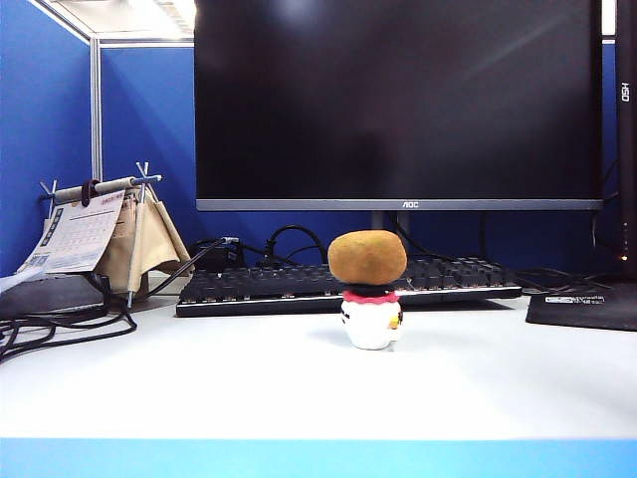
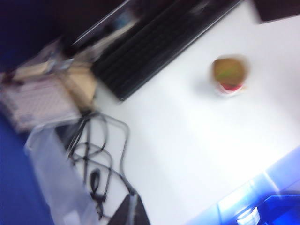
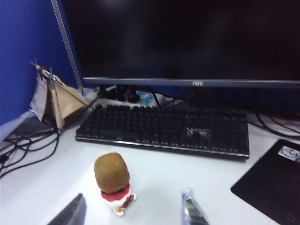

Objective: Place the kiwi on top of the doll with a flat head.

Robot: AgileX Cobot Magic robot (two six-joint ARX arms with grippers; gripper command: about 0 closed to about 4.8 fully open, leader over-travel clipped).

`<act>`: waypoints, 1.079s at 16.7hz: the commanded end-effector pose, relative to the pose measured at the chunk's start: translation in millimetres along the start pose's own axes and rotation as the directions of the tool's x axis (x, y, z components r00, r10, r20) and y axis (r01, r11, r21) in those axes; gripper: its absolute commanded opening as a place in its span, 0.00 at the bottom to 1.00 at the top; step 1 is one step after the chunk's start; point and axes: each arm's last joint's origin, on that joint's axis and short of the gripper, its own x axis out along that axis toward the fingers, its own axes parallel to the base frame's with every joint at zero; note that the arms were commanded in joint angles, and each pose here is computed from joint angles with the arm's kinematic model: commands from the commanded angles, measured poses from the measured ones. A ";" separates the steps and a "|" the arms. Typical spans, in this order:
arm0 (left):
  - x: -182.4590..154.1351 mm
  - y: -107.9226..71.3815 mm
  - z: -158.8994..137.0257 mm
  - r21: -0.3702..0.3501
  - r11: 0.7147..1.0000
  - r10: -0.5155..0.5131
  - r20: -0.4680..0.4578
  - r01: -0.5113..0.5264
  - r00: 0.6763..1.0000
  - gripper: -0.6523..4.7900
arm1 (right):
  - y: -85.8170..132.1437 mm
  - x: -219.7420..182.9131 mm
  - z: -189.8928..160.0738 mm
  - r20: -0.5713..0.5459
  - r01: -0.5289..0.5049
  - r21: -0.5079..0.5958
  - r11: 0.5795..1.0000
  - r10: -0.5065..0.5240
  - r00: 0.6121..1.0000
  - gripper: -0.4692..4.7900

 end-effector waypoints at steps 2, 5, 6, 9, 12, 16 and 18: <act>14.2 -6.2 -74.3 -0.253 0.966 0.131 0.342 -0.043 0.931 0.11 | 0.8 0.1 1.3 0.010 -0.010 0.007 1.000 0.010 1.000 0.41; 64.4 -25.3 -149.1 -0.344 0.939 0.145 0.437 0.016 0.888 0.11 | -0.5 0.1 -7.4 -0.074 0.011 0.012 1.000 -0.010 0.997 0.09; 85.6 -32.7 -171.6 -0.407 0.912 0.143 0.424 0.047 0.894 0.11 | -1.7 0.4 -10.8 -0.096 0.041 0.010 0.999 -0.040 0.995 0.09; 134.4 -51.5 -217.0 -0.402 0.910 0.053 0.357 0.102 0.932 0.11 | -3.7 -5.7 -29.6 -0.087 0.056 0.029 0.998 -0.054 0.995 0.09; 148.3 -56.6 -226.6 -0.393 0.909 0.039 0.410 0.138 0.911 0.11 | -6.6 -11.9 -45.6 -0.044 0.106 0.029 0.994 -0.105 0.994 0.09; 158.7 -59.1 -238.0 -0.353 0.933 0.079 0.398 0.073 0.914 0.11 | -10.6 -4.8 -68.4 -0.067 0.154 0.090 0.984 -0.148 0.987 0.09; 162.9 -60.7 -243.6 -0.350 0.934 0.076 0.384 0.069 0.920 0.11 | -12.9 2.2 -84.2 -0.080 0.163 0.094 0.982 -0.156 0.984 0.09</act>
